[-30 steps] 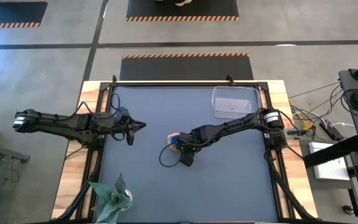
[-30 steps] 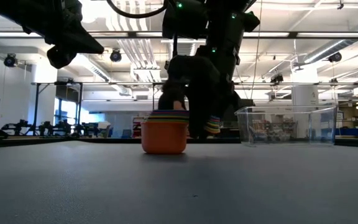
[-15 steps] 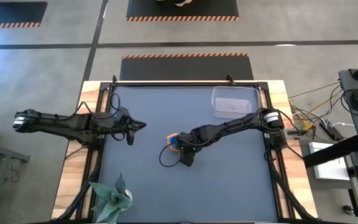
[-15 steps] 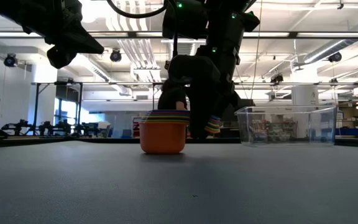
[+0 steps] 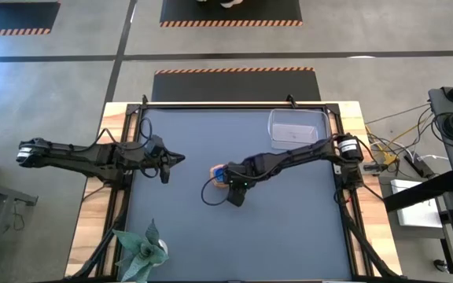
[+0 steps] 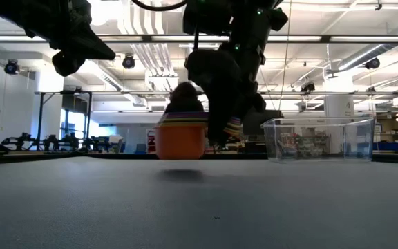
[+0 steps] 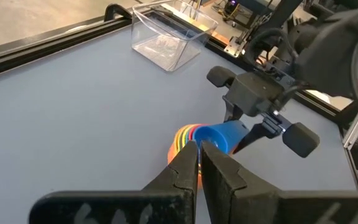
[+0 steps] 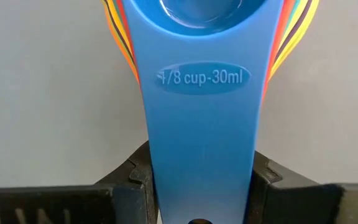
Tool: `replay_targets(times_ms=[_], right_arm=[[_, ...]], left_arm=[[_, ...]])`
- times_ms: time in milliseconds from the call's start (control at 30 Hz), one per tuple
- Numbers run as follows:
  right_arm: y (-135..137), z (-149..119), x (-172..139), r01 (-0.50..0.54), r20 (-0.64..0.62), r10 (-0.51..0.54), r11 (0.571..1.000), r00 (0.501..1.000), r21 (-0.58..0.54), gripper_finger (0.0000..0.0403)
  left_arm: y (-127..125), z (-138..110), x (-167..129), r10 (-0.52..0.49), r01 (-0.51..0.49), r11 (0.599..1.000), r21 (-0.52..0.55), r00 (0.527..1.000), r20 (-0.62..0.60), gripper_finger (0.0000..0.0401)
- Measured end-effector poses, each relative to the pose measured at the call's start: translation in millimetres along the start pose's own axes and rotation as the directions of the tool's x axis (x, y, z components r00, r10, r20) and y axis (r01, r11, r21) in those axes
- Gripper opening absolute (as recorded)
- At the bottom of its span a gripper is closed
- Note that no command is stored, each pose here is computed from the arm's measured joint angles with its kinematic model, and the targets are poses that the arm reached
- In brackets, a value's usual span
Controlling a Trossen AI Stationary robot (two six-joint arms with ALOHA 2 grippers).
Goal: Nest measuring cups in basket
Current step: Put the nested measuring cups into the transparent bin
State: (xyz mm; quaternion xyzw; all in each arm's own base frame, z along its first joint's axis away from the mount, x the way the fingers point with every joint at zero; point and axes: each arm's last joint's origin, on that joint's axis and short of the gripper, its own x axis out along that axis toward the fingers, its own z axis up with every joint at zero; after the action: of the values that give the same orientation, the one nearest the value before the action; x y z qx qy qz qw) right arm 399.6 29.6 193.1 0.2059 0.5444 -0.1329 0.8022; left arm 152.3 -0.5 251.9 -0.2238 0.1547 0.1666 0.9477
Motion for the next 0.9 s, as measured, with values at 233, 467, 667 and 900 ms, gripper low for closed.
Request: replay_targets(times_ms=[233,467,667,900], right_arm=[[-3.0,2.9,-3.2,-0.003,0.013,0.003,1.000,1.000,0.010,0.0124],[-13.1,13.6,-21.9,-0.033,0.072,0.032,0.999,0.997,0.012,0.0124],[-35.6,25.7,-52.1,-0.041,0.138,0.042,0.999,0.990,-0.005,0.0124],[-77.1,30.0,-90.5,0.015,0.147,-0.015,1.000,0.989,-0.004,0.0124]], left_arm=[[0.1,-0.1,-0.1,0.001,-0.001,1.000,-0.002,1.000,-0.001,0.0000],[0.1,-0.3,0.0,0.001,-0.001,1.000,-0.002,1.000,-0.003,0.0000],[0.2,-0.5,0.0,0.003,-0.003,1.000,-0.001,1.000,-0.005,0.0000],[0.4,-0.6,0.0,0.003,-0.003,1.000,-0.001,1.000,-0.006,0.0000]])
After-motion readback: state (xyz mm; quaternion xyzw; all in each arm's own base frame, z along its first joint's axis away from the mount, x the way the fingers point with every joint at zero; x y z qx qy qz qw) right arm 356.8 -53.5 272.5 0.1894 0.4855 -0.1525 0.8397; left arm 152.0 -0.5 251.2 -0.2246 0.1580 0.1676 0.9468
